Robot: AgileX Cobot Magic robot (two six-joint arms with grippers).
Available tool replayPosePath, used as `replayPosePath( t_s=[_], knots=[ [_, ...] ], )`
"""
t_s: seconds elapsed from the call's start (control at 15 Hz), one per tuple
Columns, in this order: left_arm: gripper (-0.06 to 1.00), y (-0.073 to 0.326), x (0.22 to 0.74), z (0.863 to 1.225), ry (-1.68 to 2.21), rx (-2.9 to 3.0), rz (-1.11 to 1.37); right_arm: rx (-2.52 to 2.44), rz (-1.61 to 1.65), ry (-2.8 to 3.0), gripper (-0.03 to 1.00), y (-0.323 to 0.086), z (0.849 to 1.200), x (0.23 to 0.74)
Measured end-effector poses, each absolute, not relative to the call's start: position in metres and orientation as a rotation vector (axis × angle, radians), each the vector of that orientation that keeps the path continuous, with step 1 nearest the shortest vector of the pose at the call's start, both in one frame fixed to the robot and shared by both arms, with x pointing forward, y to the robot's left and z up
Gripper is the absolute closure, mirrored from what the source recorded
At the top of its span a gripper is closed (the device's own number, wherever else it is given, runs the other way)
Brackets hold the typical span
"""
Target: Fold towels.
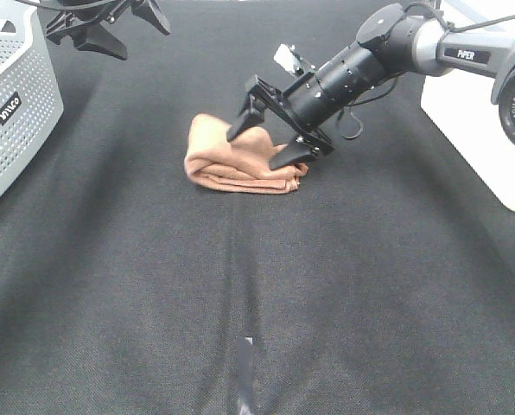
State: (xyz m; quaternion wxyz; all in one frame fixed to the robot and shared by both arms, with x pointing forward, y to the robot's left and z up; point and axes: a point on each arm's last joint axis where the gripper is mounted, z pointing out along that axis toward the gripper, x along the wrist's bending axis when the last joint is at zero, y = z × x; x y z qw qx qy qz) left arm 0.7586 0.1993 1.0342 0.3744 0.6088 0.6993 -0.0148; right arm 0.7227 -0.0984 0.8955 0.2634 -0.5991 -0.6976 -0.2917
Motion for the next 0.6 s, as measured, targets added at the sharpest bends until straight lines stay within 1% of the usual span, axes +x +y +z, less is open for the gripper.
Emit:
replayPosePath(
  t_s=[0.4, 0.6],
  knots=[
    [0.23, 0.198, 0.752, 1.031, 1.814, 1.618, -0.102, -1.594, -0.657, -1.949, 0.13, -0.104, 0.9, 0.715],
    [0.23, 0.199, 0.742, 1.032, 1.777, 1.767, -0.132, -1.658, -0.536, -2.083, 0.13, -0.116, 0.919, 0.711]
  ],
)
